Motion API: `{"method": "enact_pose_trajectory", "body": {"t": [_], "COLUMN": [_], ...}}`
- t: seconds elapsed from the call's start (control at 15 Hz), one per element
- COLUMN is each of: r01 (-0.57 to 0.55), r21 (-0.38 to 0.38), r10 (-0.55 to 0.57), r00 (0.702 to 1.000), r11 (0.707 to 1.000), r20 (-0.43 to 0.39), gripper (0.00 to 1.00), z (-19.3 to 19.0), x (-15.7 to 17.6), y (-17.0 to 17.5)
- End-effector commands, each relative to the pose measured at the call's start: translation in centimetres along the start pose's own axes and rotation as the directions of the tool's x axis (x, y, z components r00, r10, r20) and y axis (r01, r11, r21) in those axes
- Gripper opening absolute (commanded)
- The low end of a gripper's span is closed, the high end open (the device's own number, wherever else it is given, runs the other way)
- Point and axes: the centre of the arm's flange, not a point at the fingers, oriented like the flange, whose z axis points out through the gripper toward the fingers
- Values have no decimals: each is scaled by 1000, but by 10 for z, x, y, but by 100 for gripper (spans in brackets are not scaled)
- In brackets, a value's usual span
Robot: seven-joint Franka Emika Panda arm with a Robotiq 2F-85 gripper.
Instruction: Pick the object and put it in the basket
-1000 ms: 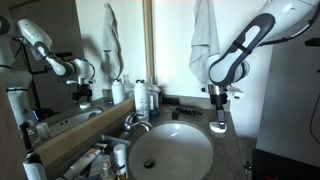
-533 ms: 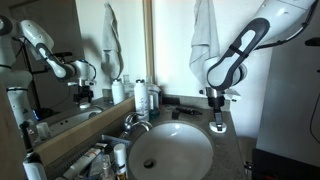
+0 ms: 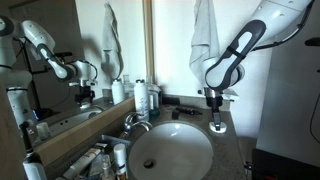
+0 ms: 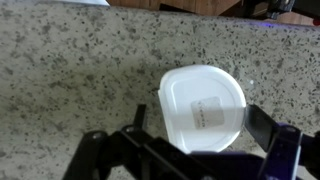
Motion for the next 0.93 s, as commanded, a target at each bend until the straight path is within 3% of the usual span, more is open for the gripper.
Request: {"method": "enact_pose_trajectory", "body": {"t": [0.0,0.47,0.53,0.8,0.87], "r01": [12,13,9,-7,-14], "r21": [-10,2,0,-26,-24], "r10": [-12,-13,-9,8,14], "r00": [1000,1000,1000,1000,1000], "r11": [1000,1000,1000,1000,1000], "r20": [8,26,29,23,20], "gripper": [100,100,78,52,52], "z": [4,17,18,14,13], "x": [5,5,5,5,4], "y": [2,-1,-1,3,3]}}
